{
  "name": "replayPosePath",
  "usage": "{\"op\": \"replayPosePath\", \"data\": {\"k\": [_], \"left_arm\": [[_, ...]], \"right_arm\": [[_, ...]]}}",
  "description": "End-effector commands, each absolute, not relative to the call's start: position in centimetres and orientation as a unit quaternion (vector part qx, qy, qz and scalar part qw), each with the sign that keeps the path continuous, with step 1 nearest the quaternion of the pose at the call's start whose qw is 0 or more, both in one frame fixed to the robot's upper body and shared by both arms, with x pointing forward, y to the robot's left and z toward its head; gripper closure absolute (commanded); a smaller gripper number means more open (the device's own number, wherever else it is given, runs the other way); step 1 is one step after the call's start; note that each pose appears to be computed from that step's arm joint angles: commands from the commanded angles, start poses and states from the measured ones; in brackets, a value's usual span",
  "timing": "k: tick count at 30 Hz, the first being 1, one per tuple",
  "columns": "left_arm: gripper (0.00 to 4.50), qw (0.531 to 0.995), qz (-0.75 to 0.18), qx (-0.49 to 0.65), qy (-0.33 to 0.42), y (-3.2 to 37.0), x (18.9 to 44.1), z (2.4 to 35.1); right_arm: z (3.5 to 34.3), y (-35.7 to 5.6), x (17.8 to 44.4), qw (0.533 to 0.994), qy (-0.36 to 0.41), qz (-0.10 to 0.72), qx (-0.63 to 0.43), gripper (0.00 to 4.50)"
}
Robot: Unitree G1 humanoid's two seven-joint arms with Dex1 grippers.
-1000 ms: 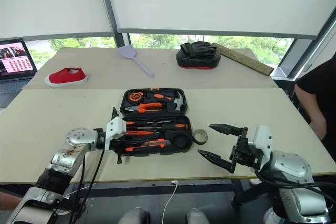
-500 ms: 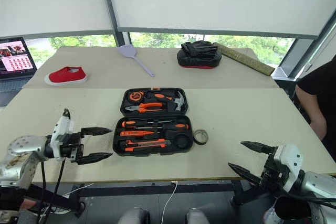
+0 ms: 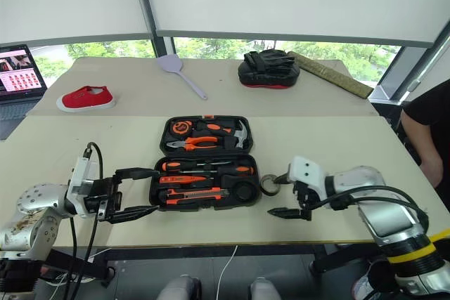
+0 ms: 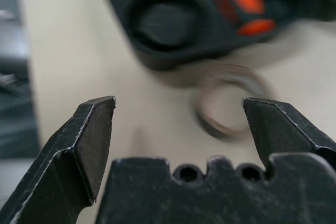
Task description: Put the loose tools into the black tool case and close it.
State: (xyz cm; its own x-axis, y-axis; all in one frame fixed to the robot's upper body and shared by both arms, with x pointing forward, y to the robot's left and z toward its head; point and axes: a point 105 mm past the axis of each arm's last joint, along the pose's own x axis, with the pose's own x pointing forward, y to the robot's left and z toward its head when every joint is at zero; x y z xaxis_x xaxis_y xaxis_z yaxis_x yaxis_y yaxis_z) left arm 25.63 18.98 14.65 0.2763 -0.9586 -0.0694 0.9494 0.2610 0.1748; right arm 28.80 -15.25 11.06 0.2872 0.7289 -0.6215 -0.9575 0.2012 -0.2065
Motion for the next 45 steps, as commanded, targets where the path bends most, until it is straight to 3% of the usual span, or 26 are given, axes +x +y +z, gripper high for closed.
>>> {"op": "replayPosePath", "data": {"k": [1, 2, 5, 16, 21, 26, 28, 32, 45], "left_arm": [[0.04, 0.796, -0.593, 0.11, -0.052, 19.1, 25.3, 15.6], [0.04, 0.796, -0.593, 0.111, -0.053, 19.1, 25.2, 15.6], [0.0, 0.796, -0.591, 0.118, -0.053, 19.1, 25.2, 15.5], [0.0, 0.791, -0.596, 0.131, -0.054, 18.7, 25.4, 15.1], [0.0, 0.79, -0.595, 0.132, -0.058, 18.8, 25.4, 15.1], [0.0, 0.792, -0.594, 0.129, -0.059, 19.0, 25.3, 14.9], [0.0, 0.792, -0.595, 0.126, -0.06, 18.7, 25.4, 14.7], [0.0, 0.788, -0.6, 0.122, -0.066, 18.1, 25.4, 14.6], [0.0, 0.789, -0.598, 0.126, -0.057, 18.0, 25.0, 13.9]], "right_arm": [[11.3, -14.5, 30.1, 0.759, 0.204, 0.544, -0.294, 0.0], [11.3, -14.3, 30.4, 0.761, 0.202, 0.542, -0.295, 0.0], [11.1, -14.3, 30.6, 0.755, 0.216, 0.54, -0.301, 0.72], [10.7, -15.9, 31.3, 0.751, 0.259, 0.509, -0.333, 4.46], [13.1, -16.4, 29.9, 0.745, 0.251, 0.531, -0.317, 4.46], [17.0, -12.3, 28.3, 0.735, 0.209, 0.602, -0.23, 4.46], [16.7, -10.1, 27.8, 0.719, 0.225, 0.63, -0.189, 4.46], [15.4, -8.7, 29.3, 0.733, 0.243, 0.609, -0.183, 4.46], [11.4, -9.2, 30.0, 0.716, 0.341, 0.572, -0.209, 4.46]]}}
